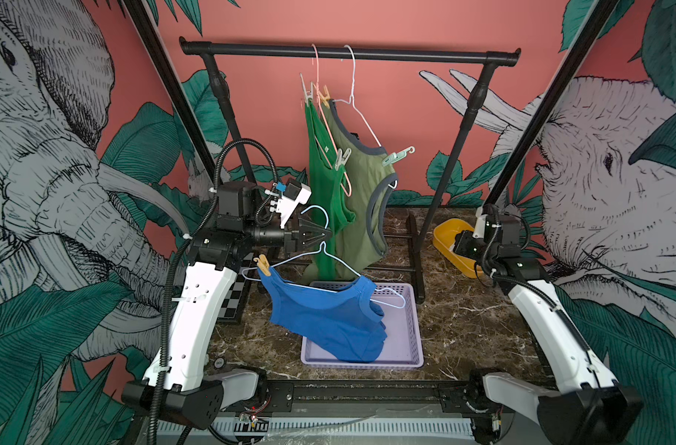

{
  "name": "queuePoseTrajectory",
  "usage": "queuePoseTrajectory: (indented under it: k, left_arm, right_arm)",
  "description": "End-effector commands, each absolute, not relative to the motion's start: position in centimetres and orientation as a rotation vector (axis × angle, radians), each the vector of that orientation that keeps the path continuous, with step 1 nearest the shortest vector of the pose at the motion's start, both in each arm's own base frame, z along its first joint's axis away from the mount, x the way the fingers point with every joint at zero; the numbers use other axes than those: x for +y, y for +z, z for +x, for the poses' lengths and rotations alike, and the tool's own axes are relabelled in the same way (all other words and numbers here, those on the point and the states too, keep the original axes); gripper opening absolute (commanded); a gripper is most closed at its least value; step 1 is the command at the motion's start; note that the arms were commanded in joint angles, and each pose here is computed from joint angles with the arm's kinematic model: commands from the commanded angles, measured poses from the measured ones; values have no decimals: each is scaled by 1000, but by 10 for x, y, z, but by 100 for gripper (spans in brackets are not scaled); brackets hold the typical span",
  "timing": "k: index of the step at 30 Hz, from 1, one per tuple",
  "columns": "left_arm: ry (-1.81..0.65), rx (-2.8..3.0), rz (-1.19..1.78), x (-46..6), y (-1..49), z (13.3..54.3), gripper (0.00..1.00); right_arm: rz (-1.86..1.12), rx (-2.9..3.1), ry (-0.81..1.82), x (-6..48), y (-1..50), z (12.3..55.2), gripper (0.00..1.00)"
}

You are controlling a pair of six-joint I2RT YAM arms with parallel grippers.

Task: Remove the clothespins securing tank tops to the hanger
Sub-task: Place the clothespin in the storage box.

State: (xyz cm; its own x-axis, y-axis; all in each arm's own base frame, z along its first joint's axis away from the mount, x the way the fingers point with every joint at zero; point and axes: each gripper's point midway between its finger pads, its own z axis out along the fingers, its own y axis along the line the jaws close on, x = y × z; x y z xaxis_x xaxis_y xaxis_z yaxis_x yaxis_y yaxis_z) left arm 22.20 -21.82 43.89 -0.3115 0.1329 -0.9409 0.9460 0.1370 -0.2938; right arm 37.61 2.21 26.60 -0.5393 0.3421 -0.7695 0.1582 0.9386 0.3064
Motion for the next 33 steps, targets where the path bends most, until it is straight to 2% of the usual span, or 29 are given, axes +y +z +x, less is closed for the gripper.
queuePoseTrajectory:
  k: [1, 11, 23, 25, 29, 33]
  left_arm:
    - [-1228, 1528, 1117, -217, 455, 207, 0]
    - [-1227, 1534, 1125, -218, 452, 207, 0]
    - [-1248, 1548, 1121, -221, 448, 212, 0]
    - [-1247, 1551, 1121, -221, 447, 212, 0]
    - [-1251, 1553, 1120, -222, 447, 214, 0]
    - [-1255, 1554, 1116, -223, 447, 215, 0]
  right_arm:
    - [503, 2083, 271, -4, 255, 413, 0]
    - [735, 2158, 90, -67, 174, 475, 0]
    - [736, 2295, 46, -76, 118, 484, 1]
    - [732, 2309, 57, -73, 111, 482, 5]
    - [720, 2343, 83, -69, 103, 483, 28]
    - [717, 2363, 91, -68, 99, 483, 42]
